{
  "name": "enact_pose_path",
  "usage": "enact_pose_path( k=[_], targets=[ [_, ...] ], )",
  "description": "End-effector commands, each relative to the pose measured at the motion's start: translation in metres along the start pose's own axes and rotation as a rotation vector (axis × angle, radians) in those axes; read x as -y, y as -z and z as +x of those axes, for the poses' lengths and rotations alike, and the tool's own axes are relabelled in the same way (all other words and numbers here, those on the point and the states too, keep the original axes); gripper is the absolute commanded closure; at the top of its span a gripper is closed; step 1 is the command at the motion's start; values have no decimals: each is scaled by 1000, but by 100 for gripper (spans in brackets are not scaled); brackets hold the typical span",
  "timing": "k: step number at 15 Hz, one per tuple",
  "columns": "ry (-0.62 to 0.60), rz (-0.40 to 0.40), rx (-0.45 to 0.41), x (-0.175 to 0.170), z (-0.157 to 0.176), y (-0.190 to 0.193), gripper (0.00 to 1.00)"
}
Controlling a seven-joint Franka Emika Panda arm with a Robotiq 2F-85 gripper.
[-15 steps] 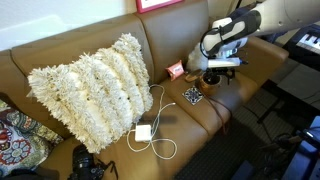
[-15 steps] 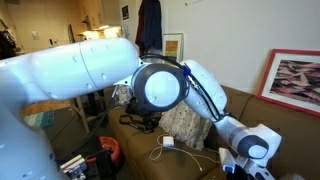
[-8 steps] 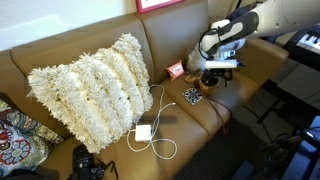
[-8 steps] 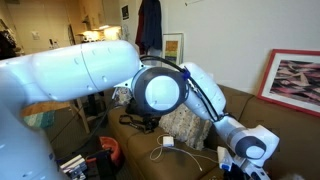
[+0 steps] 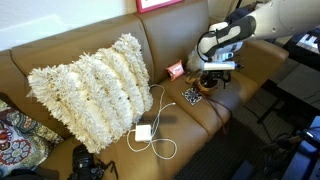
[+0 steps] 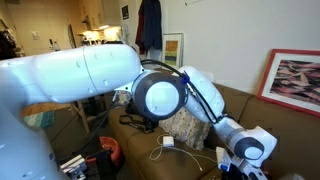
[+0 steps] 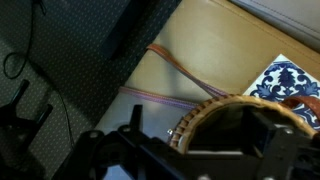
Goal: Move the brown bag to the left side of the sofa
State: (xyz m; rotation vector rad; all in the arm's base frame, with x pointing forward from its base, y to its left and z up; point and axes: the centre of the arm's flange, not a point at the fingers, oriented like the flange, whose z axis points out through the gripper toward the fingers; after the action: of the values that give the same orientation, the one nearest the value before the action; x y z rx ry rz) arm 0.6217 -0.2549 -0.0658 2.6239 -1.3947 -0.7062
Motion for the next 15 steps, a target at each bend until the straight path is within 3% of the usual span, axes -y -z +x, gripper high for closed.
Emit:
enact_pose_path(
  k=[1,15],
  targets=[
    [0,0,0,0,0,0,0],
    [25,0,32,-5,1,0,0]
  ],
)
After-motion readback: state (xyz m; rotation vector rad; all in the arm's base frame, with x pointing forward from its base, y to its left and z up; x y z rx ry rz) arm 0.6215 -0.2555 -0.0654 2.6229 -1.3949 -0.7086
